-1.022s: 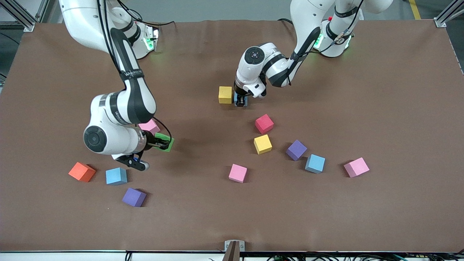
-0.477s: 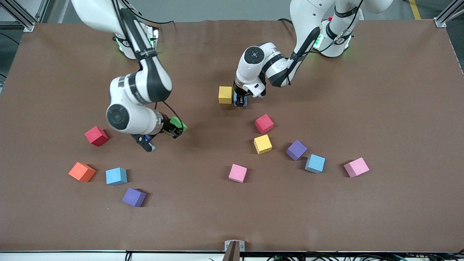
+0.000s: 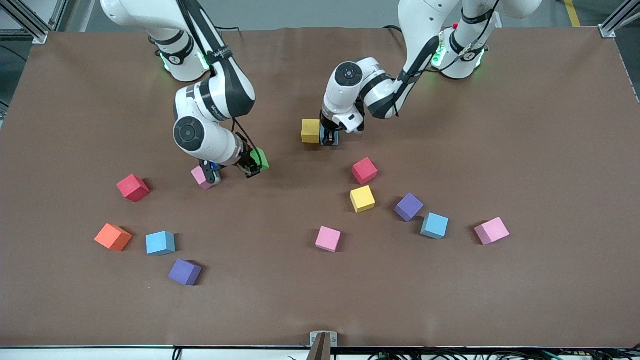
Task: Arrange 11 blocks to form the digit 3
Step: 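Carry the green cube toward yellow while the left gripper places cyan beside yellow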
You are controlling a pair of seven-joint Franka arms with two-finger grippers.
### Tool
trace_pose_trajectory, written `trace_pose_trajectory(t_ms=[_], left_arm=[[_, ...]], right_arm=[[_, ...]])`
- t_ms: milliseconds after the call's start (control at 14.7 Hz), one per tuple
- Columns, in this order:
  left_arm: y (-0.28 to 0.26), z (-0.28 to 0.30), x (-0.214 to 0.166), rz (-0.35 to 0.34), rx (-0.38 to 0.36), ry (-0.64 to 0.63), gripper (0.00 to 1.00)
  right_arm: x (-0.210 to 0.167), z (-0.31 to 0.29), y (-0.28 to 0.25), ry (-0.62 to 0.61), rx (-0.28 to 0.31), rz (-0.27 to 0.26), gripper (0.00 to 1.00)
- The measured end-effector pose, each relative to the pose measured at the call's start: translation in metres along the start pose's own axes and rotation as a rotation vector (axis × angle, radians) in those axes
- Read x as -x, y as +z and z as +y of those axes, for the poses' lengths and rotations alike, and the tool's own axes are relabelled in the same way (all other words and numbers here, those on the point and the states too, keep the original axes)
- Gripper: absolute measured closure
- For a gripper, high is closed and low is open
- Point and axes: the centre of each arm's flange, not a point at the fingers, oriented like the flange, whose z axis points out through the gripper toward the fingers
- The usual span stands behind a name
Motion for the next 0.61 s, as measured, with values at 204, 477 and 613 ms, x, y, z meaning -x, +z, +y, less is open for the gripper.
trace_pose_trajectory(t_ms=[204, 477, 613], left_arm=[[0.001, 0.000, 0.000, 0.001, -0.001, 0.000, 0.44], [0.002, -0.001, 0.000, 0.002, -0.002, -0.011, 0.44], [0.002, -0.001, 0.000, 0.001, -0.002, -0.014, 0.44]], right_arm=[[-0.007, 0.008, -0.004, 0.081, -0.042, -0.034, 0.44], [-0.004, 0.018, 0.010, 0.174, -0.063, -0.026, 0.44], [0.004, 0.025, 0.023, 0.201, -0.054, -0.016, 0.44]])
